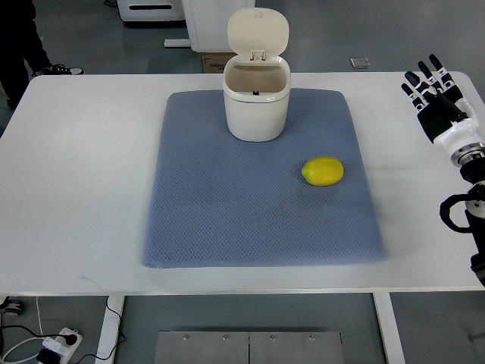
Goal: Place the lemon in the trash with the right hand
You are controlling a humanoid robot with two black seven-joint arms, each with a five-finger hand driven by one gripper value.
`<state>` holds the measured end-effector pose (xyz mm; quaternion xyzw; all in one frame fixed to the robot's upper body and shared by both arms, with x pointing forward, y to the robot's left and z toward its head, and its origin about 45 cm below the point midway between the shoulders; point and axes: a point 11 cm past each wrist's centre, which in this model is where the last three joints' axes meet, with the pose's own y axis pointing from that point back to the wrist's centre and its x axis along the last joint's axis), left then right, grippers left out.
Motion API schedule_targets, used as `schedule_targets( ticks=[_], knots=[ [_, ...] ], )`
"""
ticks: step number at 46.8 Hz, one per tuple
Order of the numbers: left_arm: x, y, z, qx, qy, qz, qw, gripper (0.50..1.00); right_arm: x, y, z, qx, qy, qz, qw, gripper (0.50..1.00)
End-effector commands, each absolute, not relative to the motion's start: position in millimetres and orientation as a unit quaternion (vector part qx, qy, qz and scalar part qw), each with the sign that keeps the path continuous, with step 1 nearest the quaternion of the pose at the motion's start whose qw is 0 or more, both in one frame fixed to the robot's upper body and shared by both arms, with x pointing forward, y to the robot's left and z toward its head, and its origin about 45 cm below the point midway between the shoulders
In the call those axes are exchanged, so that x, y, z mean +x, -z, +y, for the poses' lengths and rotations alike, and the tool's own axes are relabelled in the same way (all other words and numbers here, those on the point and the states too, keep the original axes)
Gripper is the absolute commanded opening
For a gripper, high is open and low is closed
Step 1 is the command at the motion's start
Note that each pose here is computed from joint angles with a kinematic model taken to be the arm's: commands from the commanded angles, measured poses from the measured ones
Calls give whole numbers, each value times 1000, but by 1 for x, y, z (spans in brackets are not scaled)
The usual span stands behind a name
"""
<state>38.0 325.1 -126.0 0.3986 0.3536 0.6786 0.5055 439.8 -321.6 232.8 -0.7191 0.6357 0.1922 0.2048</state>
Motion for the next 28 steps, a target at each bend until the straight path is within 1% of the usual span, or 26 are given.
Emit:
schedule_targets(
  ticks=[1,19,28],
  knots=[
    [38,126,325,399,-679,353,506,1000,440,-235,-326,-718,-189,638,205,1000],
    [38,126,325,399,-679,353,506,1000,440,-238,-333,-718,-183,640,204,1000],
    [38,126,325,399,-679,353,506,1000,440,-244,-334,-710,-168,644,232,1000]
  ],
)
